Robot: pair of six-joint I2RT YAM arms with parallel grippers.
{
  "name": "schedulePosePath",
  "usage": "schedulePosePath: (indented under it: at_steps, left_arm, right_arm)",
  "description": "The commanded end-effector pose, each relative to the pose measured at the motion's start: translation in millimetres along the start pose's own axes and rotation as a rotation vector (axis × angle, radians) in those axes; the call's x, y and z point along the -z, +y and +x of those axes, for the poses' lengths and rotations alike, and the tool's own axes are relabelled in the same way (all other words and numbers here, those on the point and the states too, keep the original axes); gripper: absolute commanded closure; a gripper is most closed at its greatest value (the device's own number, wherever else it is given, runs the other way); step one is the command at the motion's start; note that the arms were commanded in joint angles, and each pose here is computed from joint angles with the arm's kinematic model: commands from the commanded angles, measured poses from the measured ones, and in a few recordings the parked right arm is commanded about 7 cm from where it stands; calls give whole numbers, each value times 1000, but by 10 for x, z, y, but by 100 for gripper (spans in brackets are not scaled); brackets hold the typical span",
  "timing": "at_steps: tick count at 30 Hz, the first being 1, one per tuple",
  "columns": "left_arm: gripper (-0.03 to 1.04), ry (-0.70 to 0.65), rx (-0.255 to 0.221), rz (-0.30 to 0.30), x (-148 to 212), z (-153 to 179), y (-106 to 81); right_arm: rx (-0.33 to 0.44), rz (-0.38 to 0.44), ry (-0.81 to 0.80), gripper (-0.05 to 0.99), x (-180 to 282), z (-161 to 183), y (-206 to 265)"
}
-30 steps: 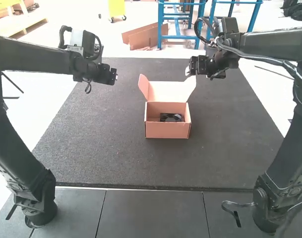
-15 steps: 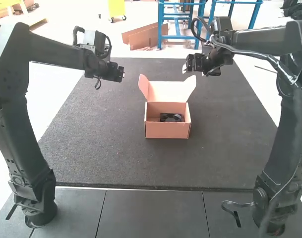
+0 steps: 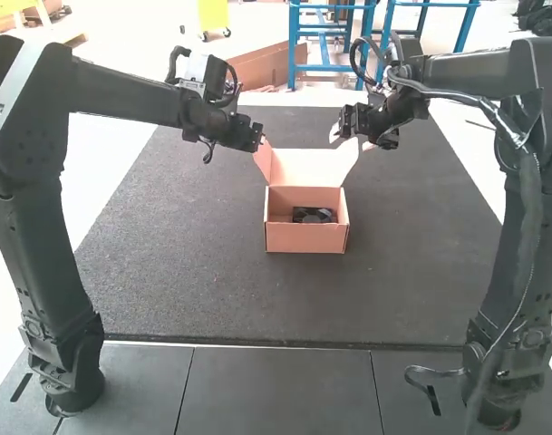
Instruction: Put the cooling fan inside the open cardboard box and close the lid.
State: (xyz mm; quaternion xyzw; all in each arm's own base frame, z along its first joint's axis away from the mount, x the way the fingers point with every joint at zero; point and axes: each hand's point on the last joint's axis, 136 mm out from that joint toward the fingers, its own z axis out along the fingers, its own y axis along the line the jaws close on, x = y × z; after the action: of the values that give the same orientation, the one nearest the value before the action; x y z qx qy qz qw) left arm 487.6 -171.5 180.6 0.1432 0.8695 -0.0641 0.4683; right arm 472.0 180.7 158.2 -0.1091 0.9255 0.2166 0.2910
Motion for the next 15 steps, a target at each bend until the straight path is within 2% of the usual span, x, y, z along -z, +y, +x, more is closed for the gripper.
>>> schedulePosePath:
  at_steps: [1, 6, 8, 12, 15]
  left_arm:
    - [4, -23, 28, 39, -12, -121, -66]
    - [4, -37, 46, 34, -12, -163, -45]
    - [4, -39, 45, 9, 4, -177, -2]
    - [4, -63, 42, -139, 50, -229, 265]
    - [4, -72, 15, -244, 78, -246, 441]
  right_arm:
    - [-5, -27, -41, 7, 101, -171, 8]
    - [-1, -30, -39, 7, 94, -165, 24]
    - [1, -30, -38, 7, 84, -162, 34]
    - [10, -28, -30, 7, 58, -134, 27]
    - [12, -18, -25, 7, 49, -115, 6]
